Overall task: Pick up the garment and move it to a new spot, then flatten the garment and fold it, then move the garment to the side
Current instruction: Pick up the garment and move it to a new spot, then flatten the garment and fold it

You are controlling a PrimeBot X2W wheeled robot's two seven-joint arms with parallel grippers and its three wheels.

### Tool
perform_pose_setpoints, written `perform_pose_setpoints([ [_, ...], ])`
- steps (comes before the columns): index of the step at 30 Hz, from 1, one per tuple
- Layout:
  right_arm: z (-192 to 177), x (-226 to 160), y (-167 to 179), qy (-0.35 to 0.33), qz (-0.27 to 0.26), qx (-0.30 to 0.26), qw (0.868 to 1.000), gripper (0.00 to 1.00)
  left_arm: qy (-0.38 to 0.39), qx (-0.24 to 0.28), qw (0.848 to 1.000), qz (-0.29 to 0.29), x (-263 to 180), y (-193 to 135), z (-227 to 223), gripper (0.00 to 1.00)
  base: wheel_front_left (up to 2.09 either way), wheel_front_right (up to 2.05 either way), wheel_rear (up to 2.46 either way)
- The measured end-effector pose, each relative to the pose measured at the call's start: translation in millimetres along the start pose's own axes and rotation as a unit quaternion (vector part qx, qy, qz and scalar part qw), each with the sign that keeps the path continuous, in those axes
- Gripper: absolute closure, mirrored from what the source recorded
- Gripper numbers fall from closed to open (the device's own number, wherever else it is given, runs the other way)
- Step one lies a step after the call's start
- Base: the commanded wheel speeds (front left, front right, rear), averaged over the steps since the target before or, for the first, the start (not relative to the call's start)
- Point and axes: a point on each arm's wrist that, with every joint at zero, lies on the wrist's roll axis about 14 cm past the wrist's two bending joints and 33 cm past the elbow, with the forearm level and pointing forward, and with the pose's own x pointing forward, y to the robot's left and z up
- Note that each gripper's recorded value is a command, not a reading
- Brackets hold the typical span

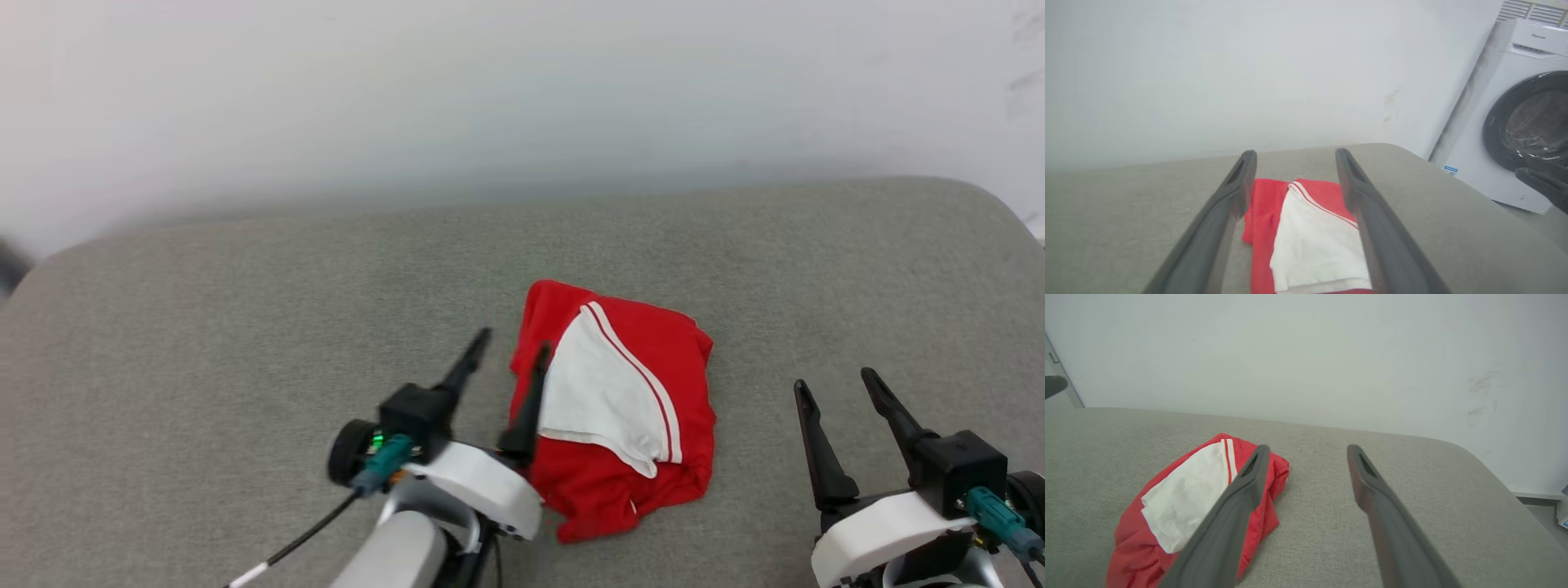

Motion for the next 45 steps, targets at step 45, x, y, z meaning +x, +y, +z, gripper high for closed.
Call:
perform_pose_setpoints([
  [45,-81.9,36.1,116.7,0.308,0.264,-0.033,0.913,0.0,-0.022,0.051,0.973,0.222,-79.3,128.3,19.7,0.0,0.0,0.0,0.0],
])
